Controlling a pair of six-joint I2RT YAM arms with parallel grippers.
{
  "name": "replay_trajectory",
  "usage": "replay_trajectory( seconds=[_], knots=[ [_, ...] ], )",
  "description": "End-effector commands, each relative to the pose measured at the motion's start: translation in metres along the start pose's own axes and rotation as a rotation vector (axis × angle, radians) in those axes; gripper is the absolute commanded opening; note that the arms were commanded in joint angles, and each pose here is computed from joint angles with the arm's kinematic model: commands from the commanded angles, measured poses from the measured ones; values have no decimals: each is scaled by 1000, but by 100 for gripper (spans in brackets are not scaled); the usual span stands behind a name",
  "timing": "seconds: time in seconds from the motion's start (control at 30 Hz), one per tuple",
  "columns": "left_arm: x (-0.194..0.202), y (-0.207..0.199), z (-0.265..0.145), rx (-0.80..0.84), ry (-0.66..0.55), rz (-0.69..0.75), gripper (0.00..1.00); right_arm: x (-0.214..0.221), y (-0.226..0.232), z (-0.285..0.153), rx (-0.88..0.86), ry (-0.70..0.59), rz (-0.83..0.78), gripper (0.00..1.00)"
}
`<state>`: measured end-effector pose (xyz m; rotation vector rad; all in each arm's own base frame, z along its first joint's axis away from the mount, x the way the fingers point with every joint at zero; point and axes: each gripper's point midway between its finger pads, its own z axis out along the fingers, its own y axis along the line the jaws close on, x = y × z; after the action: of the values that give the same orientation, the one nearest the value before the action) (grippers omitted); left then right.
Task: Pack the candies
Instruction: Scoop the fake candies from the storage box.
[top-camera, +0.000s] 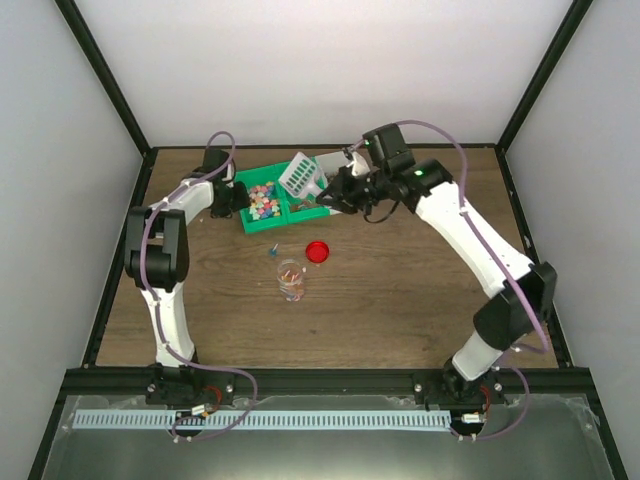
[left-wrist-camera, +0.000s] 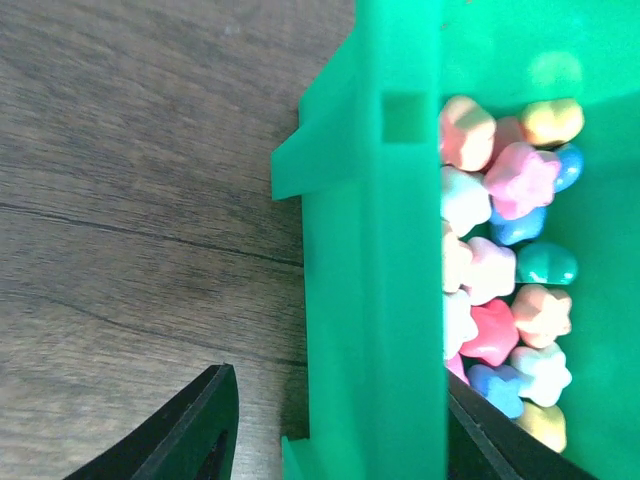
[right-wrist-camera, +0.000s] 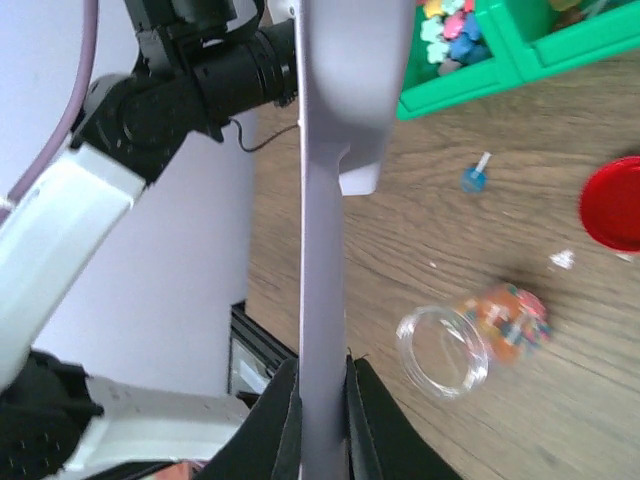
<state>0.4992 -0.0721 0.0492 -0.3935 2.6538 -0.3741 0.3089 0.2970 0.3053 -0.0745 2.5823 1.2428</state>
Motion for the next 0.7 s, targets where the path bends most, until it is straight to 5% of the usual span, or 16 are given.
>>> replay_trajectory(
  seconds=[0.0,0.23,0.67],
  knots=[
    [-30,-7,-40,-12,-104,-7,48,-30,22,33,-158,-7,176,1],
    [-44,0,-47,-78,-139,15,41,-39,0,87,-208,61,489,1],
    [-48,10,-33,-136,-123,48,22,-50,3,118,-279,138,636,1]
  ],
)
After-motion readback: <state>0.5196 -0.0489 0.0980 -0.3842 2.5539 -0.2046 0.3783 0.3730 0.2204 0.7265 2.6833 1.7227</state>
